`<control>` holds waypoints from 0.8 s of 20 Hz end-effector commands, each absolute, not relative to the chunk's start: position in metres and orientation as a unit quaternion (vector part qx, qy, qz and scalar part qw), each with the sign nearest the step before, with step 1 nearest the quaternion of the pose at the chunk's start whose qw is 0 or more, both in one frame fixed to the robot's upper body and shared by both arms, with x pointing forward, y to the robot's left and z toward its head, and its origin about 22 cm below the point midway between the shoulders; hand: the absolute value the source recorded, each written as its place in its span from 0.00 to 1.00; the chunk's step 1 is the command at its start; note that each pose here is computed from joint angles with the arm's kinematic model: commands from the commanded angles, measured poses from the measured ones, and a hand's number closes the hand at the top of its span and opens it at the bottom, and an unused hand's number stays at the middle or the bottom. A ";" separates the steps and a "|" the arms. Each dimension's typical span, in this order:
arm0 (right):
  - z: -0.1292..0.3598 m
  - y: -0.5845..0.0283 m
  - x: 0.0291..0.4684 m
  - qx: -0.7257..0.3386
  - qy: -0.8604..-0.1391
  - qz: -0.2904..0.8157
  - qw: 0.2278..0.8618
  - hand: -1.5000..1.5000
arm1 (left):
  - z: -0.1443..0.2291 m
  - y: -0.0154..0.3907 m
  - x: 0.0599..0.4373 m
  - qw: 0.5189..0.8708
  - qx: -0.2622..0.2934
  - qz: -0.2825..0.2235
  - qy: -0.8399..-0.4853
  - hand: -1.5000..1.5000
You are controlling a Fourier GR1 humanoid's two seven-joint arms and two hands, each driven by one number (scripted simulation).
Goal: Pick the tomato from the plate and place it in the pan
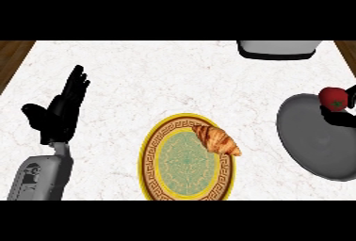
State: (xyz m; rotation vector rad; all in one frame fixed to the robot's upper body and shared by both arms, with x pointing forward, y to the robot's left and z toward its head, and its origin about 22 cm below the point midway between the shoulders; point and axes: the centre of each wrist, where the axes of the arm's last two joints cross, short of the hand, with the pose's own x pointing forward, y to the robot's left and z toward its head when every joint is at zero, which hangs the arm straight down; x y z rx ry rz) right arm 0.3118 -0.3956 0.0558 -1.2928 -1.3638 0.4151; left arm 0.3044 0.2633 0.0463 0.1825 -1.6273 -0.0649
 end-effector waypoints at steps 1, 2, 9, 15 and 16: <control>0.040 -0.426 0.329 -0.545 -0.572 0.179 0.586 1.00 | 0.051 0.282 0.293 0.679 0.079 -0.029 -0.729 0.50; 0.026 -0.421 0.316 -0.482 -0.610 0.126 0.616 1.00 | 0.065 0.258 0.308 0.679 0.078 -0.029 -0.729 0.50; -0.010 -0.413 0.330 -0.349 -0.576 0.150 0.724 0.00 | 0.054 0.261 0.313 0.683 0.071 -0.032 -0.726 0.50; -0.020 -0.432 0.319 -0.355 -0.638 0.124 0.672 0.00 | 0.062 0.280 0.308 0.684 0.092 -0.023 -0.723 0.50; -0.012 -0.438 0.322 -0.362 -0.650 0.105 0.660 0.00 | 0.040 0.269 0.292 0.684 0.076 -0.033 -0.724 0.50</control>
